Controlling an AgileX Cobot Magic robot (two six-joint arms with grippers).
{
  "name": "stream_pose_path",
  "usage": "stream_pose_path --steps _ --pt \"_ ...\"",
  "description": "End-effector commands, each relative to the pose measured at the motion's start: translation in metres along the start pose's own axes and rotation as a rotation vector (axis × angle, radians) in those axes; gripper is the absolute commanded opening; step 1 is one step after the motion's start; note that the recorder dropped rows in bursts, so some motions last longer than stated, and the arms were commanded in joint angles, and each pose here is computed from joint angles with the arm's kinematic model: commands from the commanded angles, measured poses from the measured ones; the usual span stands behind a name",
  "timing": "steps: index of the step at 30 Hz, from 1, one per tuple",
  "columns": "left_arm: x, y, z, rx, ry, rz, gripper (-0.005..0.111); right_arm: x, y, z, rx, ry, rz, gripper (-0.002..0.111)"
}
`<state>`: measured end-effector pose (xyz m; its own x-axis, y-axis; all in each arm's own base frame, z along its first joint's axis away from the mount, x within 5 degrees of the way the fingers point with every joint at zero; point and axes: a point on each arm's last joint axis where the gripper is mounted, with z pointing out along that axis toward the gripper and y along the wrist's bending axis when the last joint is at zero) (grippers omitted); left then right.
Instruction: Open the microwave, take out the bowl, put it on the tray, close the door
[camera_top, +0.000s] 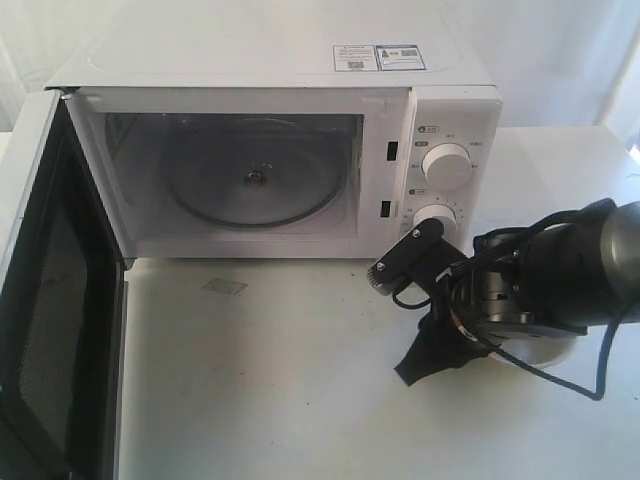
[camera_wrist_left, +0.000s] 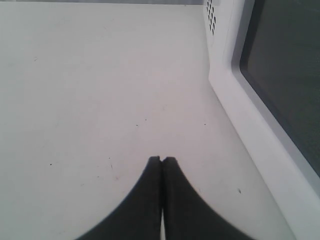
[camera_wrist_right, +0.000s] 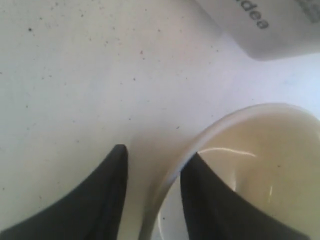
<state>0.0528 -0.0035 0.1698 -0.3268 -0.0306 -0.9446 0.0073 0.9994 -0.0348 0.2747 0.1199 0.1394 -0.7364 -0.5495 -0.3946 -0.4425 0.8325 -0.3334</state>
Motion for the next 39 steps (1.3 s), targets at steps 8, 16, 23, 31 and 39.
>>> stream_pose_path --steps 8,16,23,31,39 --pt "0.001 0.0 0.0 0.003 -0.002 -0.019 0.0 -0.019 -0.029 -0.069 0.043 -0.183 0.179 0.035" --pt "0.001 0.0 0.0 0.003 -0.002 -0.019 0.0 -0.02 -0.046 -0.124 0.037 -0.371 0.26 0.026" --pt "0.001 0.0 0.0 0.003 -0.002 -0.019 0.0 -0.022 -0.052 -0.14 0.066 -0.457 0.203 0.0" --pt "0.001 0.0 0.0 0.003 -0.002 -0.019 0.0 -0.024 -0.05 -0.141 0.041 -0.486 0.2 0.0" --pt "0.001 0.0 0.0 0.003 -0.002 -0.019 0.0 -0.027 -0.047 -0.142 -0.001 -0.512 0.222 0.0"
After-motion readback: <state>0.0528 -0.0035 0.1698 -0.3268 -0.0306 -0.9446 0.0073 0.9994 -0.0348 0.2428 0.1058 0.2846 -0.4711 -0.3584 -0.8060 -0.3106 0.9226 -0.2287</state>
